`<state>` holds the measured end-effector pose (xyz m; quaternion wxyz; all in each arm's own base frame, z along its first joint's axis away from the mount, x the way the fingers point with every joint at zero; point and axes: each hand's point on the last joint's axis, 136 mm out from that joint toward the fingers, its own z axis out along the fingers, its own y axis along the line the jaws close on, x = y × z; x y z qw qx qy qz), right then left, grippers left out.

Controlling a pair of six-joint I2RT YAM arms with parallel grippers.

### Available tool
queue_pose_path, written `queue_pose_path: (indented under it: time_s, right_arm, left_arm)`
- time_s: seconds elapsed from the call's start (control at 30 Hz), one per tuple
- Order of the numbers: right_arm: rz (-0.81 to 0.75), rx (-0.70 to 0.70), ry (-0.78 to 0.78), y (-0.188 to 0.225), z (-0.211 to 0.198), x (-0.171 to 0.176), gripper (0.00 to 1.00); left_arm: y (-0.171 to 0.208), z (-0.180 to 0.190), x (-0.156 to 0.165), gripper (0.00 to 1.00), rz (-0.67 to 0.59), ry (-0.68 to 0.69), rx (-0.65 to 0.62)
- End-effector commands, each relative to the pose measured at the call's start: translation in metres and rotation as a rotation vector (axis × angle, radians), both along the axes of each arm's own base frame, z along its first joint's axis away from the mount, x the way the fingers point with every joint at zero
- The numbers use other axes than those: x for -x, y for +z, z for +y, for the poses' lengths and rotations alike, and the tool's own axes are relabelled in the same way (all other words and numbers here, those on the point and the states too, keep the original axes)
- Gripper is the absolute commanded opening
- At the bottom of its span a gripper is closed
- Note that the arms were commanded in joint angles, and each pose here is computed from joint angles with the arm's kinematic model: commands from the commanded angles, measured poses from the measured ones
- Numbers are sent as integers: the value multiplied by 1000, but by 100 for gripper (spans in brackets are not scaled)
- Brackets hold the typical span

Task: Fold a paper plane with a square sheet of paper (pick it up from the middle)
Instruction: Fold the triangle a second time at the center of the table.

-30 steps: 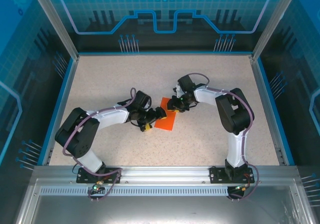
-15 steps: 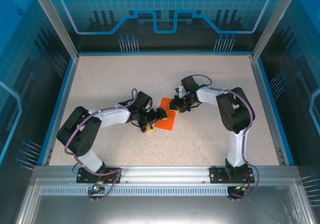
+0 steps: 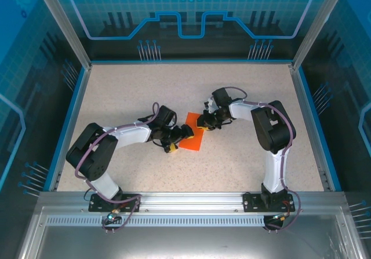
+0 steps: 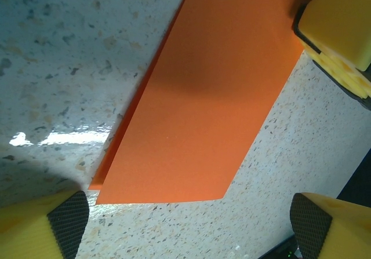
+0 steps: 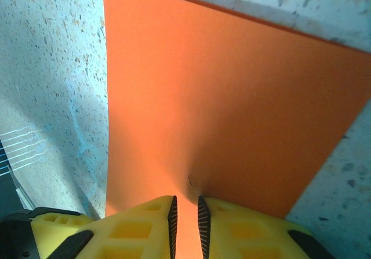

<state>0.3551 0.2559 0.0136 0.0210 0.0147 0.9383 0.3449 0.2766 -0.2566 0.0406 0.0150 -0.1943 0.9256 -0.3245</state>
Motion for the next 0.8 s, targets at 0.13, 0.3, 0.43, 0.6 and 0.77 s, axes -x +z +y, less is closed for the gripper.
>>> queue_pose_path:
  time_s: [0.13,0.3,0.43,0.6,0.77]
  right_arm:
    - [101,93,-34,-42,-21,16,21]
    - [104,95,-34,-44,-21,16,21]
    - [104,98,-34,-44,-22,17,20]
    - [108,99,-33,-46,-22,17,20]
    - [109,99,-36,-46,-23,17,20]
  left_arm:
    - [11,-11,-9,92,-33,-8,35]
    - [10,-10,-10,92,-37,-7,27]
    - [5,-6,-9,92,-28,4,3]
    - [8,-13,-10,90,-37,-10,46]
    - [21,-22,-13,83,-74,-30,112]
